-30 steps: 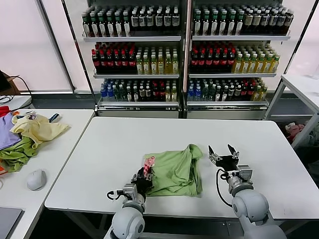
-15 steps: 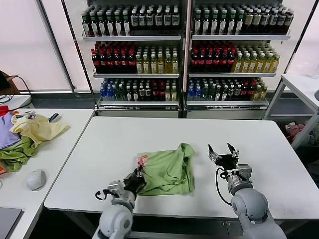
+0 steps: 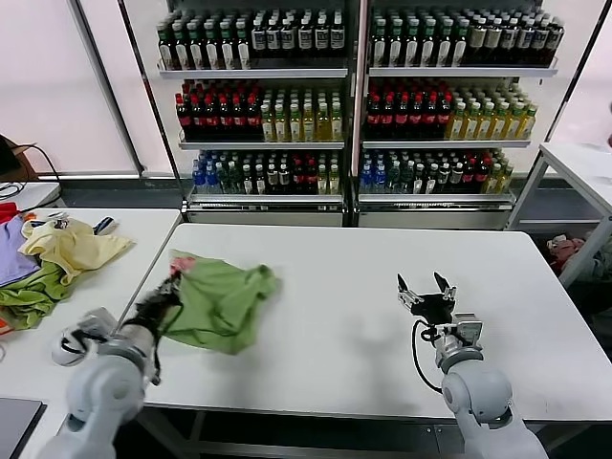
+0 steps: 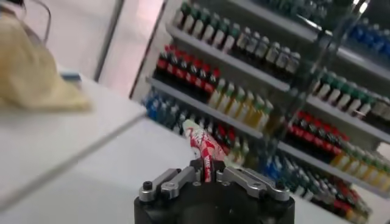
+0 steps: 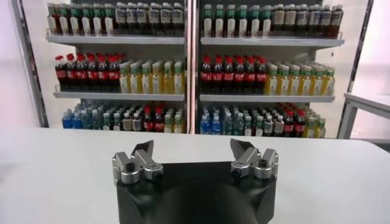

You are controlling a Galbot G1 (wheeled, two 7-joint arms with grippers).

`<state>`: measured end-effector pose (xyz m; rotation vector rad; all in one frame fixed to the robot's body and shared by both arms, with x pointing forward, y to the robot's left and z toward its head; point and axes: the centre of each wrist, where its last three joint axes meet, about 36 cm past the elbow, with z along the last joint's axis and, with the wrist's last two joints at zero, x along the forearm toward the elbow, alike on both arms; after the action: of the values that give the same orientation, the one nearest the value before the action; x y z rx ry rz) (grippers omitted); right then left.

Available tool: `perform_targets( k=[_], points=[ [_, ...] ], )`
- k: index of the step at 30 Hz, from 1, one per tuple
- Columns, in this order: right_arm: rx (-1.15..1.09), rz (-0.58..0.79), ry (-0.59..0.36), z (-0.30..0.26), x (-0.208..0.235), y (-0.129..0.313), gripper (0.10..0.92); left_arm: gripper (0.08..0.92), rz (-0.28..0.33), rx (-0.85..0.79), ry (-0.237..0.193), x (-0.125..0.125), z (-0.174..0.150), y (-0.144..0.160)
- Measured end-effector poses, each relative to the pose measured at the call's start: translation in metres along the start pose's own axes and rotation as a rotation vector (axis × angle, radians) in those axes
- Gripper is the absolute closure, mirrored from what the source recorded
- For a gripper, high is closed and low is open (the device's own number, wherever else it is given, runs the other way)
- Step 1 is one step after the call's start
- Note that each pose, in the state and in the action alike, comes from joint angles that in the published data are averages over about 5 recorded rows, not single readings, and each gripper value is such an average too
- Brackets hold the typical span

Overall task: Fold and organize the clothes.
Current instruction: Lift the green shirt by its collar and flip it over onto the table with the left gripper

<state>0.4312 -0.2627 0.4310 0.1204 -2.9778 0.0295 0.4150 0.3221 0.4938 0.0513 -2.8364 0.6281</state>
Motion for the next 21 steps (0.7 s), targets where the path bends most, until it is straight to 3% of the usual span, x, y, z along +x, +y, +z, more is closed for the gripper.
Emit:
perform_targets(
  k=[4,8,21],
  points=[
    [-0.001,-0.001,-0.005,-0.001,0.003,0.001,0.200,0.826,0.033,-0.018,-0.019,0.007,-0.025,-0.005],
    [0.000,0.002,-0.011,-0.003,0.006,-0.001,0.200,0.821,0.077,-0.039,-0.003,0.006,-0.022,-0.024],
    [0.001,0.013,-0.031,-0.009,0.020,-0.001,0.200,0.826,0.212,-0.125,0.131,-0.047,0.070,-0.132]
  ],
)
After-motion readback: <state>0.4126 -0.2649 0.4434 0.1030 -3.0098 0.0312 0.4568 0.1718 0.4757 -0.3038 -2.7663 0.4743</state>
